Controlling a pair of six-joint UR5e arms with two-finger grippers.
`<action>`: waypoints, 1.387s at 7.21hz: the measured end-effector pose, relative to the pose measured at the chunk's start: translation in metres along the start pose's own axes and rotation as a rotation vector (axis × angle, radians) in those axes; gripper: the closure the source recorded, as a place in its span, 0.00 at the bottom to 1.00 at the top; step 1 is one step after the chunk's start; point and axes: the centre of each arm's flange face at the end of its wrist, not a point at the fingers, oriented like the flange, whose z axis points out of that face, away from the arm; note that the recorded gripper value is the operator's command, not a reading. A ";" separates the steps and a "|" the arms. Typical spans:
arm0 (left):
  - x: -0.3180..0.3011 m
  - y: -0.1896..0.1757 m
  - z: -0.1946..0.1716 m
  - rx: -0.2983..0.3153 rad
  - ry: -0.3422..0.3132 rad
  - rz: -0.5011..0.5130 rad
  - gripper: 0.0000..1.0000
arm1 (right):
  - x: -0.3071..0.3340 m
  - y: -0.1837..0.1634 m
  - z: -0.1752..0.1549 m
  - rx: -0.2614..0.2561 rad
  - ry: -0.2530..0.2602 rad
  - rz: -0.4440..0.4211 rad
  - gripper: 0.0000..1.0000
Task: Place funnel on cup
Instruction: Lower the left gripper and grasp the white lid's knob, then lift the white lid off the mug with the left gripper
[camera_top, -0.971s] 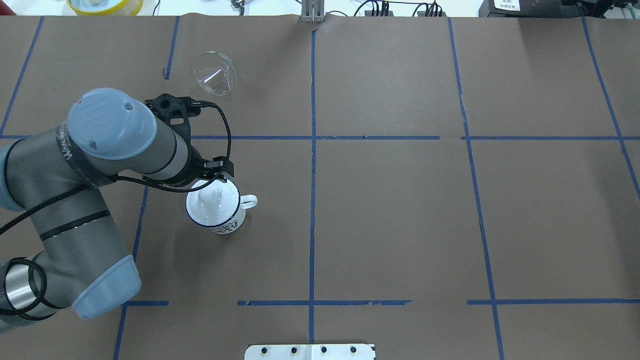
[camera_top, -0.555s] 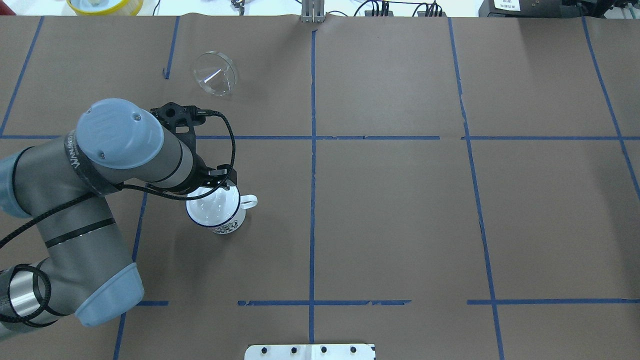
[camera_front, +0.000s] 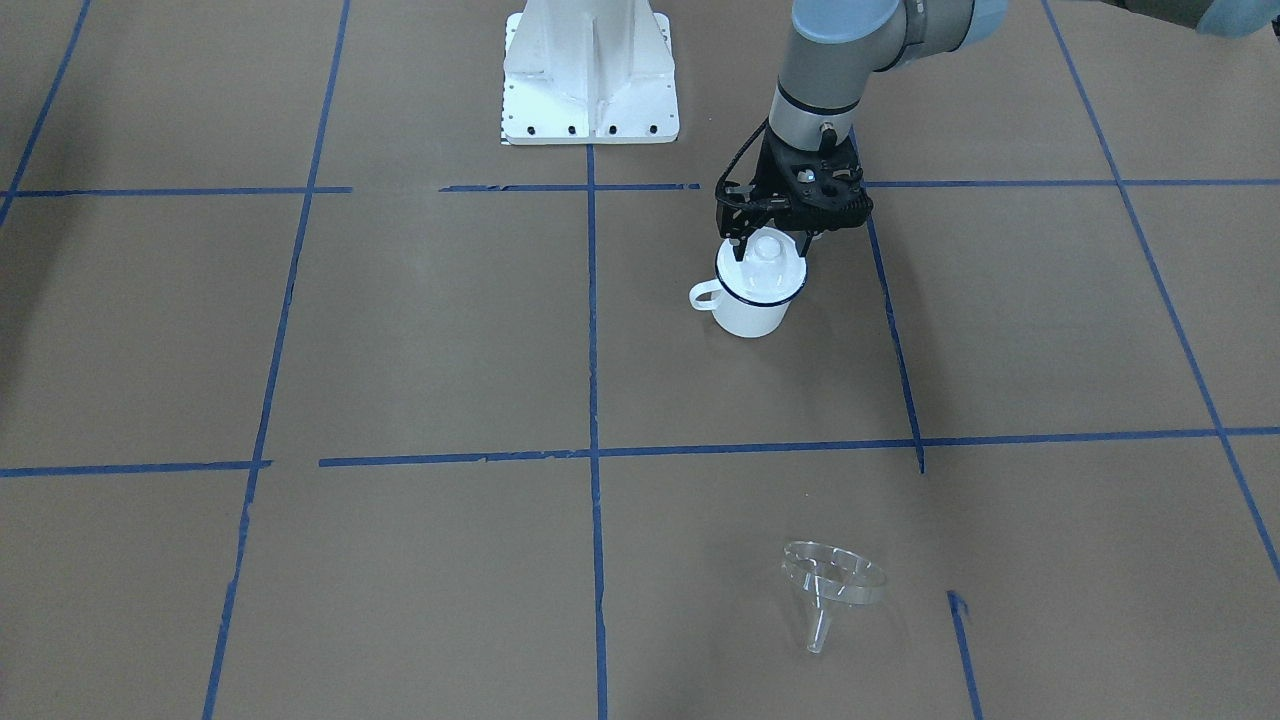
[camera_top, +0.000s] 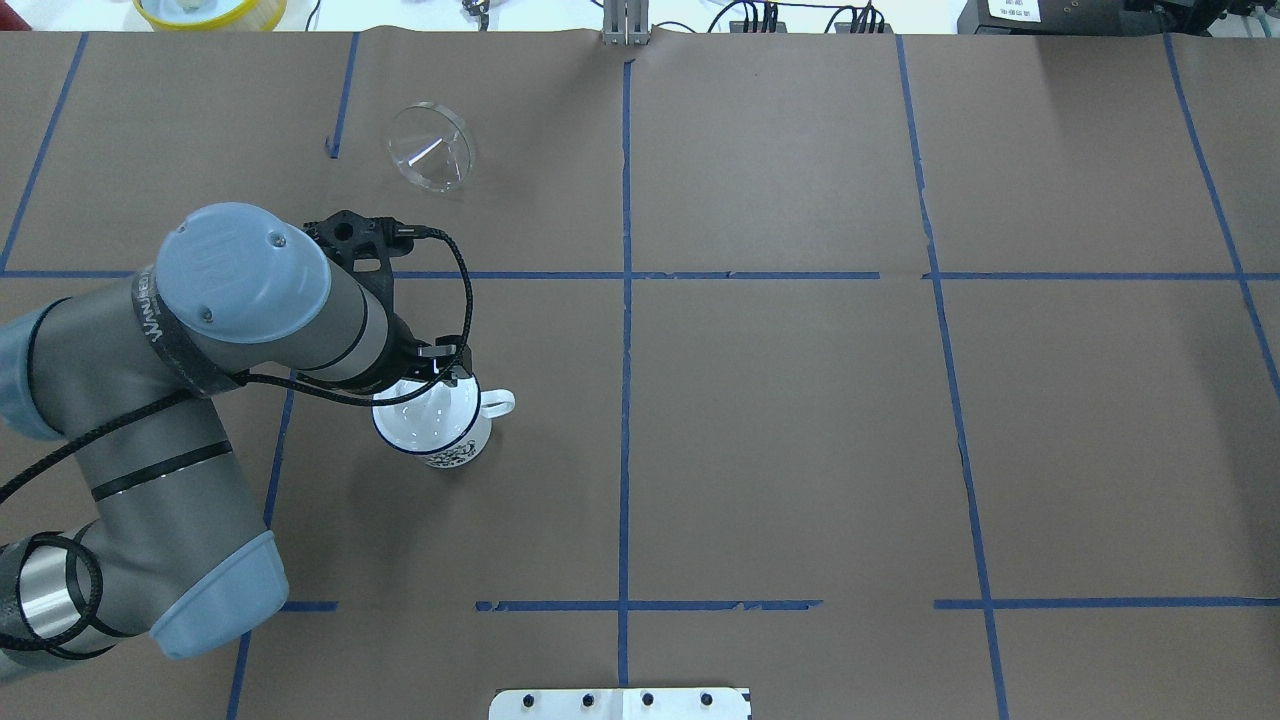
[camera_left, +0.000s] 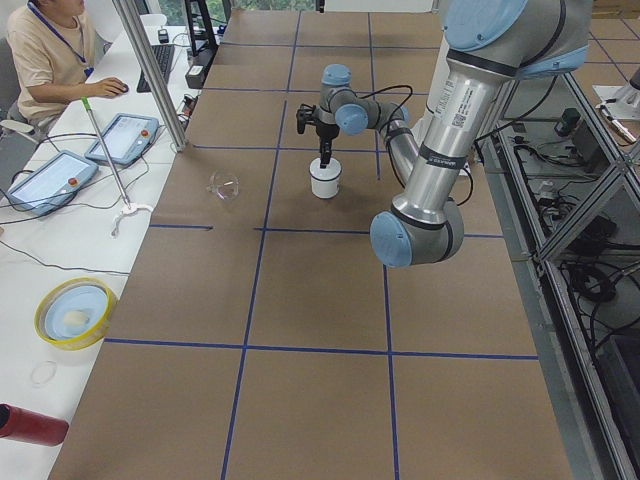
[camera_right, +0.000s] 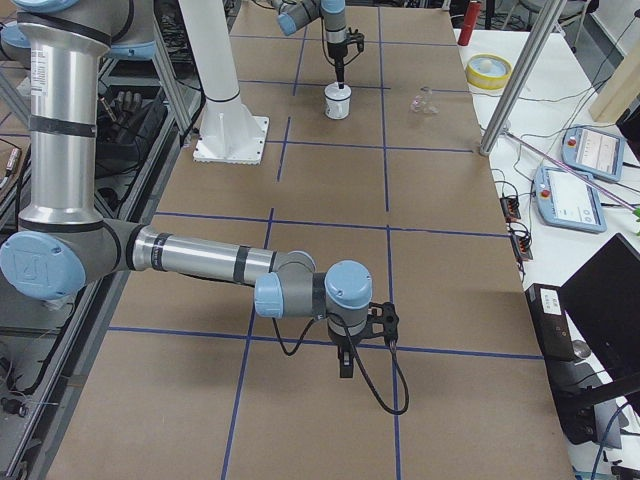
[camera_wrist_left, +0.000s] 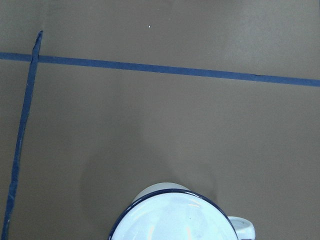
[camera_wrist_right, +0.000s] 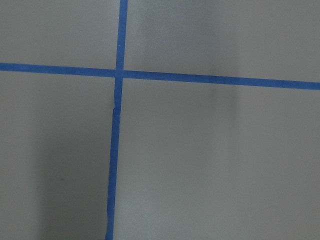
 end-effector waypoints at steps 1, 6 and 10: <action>0.000 0.001 0.001 -0.002 -0.002 0.000 0.77 | 0.000 0.000 0.000 0.000 0.000 0.000 0.00; -0.001 0.003 -0.014 -0.006 -0.020 0.008 1.00 | 0.000 0.000 0.000 0.000 0.000 0.000 0.00; -0.074 -0.018 -0.114 0.051 0.006 0.185 1.00 | 0.000 0.000 0.000 0.000 0.000 0.000 0.00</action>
